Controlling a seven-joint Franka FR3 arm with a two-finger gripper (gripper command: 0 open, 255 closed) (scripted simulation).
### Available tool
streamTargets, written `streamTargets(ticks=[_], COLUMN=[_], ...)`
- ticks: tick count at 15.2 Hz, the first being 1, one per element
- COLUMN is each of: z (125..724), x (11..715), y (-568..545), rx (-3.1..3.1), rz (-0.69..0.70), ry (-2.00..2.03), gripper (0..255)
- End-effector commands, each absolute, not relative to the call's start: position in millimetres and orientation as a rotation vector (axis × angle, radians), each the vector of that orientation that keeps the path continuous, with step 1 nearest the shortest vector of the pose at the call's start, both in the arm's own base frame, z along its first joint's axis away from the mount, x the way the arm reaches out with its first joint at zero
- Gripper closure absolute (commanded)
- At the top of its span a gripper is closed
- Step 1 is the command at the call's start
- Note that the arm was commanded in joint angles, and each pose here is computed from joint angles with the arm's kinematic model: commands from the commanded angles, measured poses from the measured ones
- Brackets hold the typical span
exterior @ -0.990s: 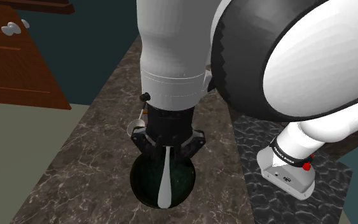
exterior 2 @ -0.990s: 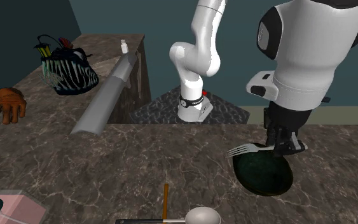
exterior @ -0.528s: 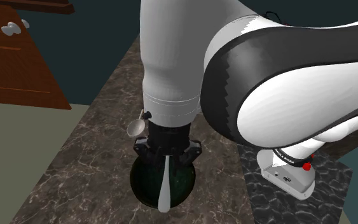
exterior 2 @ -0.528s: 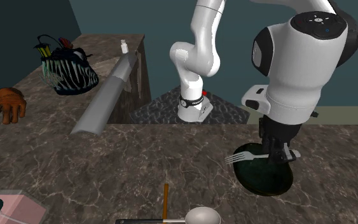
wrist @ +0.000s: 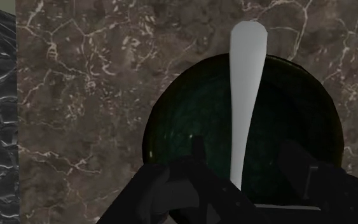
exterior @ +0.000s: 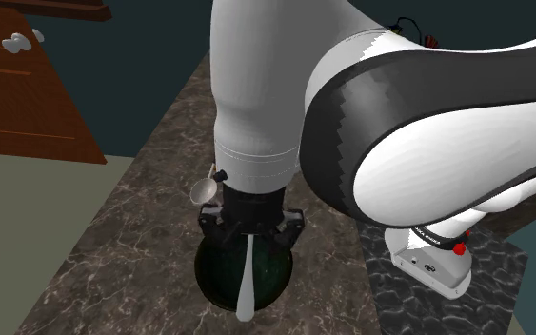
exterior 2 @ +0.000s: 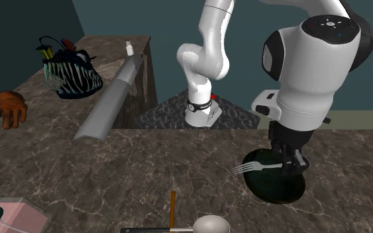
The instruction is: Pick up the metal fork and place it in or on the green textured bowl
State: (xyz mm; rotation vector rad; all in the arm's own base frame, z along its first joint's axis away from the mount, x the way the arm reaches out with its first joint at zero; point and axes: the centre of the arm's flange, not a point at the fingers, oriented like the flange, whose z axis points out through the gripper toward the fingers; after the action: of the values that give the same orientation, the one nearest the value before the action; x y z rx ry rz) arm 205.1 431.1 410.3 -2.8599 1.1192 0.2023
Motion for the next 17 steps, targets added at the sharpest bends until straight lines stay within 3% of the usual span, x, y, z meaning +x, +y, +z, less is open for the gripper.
streamTargets(ticks=[1, 5, 9, 17], z=[410, 410, 460, 460], x=[205, 205, 210, 210], y=[431, 431, 426, 426], rx=[-2.86, -2.86, -2.86, -2.86], rz=[0.202, 0.202, 0.202, 0.202], ry=[1.119, 1.119, 1.119, 1.119], gripper=[0, 0, 0, 0])
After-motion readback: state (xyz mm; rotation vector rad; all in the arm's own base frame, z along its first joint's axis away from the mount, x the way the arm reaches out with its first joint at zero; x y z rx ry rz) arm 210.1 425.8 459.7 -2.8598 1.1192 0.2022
